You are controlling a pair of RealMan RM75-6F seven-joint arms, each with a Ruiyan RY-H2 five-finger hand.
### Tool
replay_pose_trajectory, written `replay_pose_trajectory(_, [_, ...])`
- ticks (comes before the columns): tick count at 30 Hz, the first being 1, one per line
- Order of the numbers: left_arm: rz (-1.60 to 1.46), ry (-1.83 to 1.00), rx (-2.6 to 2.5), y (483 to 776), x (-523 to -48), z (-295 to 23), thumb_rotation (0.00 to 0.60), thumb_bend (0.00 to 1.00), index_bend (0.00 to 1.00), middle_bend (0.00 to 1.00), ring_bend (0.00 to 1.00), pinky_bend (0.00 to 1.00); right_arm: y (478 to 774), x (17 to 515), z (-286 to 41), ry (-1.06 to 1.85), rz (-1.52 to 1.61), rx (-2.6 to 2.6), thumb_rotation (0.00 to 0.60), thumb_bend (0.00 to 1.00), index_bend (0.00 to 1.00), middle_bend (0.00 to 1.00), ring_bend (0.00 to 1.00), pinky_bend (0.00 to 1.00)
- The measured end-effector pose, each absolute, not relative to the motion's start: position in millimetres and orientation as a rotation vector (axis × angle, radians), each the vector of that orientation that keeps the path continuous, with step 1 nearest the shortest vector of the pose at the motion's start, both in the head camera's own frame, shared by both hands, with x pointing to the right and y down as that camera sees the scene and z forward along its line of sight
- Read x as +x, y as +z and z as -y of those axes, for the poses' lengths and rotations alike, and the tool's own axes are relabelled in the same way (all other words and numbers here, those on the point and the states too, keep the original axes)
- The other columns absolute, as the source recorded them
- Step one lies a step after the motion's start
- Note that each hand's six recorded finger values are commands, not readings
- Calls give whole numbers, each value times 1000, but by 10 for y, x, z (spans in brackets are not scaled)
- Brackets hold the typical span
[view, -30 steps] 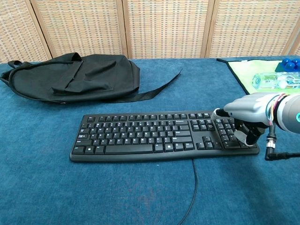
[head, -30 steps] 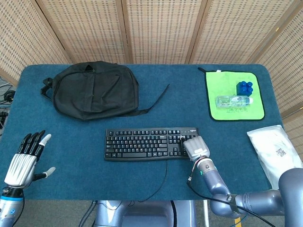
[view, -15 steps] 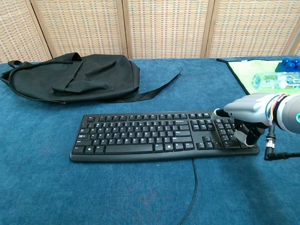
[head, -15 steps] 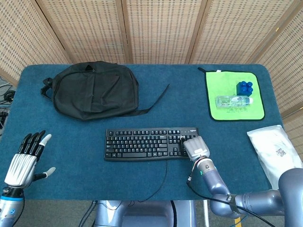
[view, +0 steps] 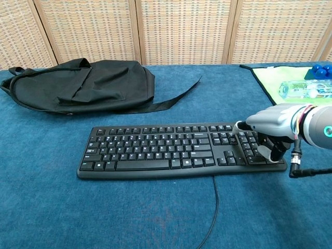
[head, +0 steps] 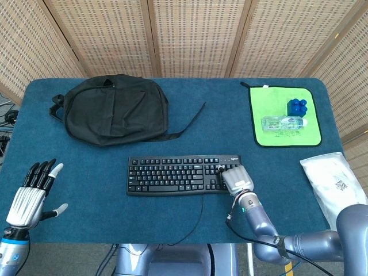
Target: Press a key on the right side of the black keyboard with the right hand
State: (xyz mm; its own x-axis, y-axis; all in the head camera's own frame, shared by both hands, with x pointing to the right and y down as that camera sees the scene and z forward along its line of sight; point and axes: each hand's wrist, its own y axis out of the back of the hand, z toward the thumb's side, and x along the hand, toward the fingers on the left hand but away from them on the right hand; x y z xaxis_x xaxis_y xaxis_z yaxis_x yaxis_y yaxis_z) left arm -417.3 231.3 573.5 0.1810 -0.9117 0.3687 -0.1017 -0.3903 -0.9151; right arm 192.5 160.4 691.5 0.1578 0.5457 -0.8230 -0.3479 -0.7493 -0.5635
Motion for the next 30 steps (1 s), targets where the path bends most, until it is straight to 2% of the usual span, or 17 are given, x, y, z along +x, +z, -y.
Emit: replay_pose_trajectory(30, [-976,-1301,-1672,5749,-4184,-2302,600,0,0,0,0,0,6991,1905,-1631,1682,178,-1760,600,672,95,721,630,474])
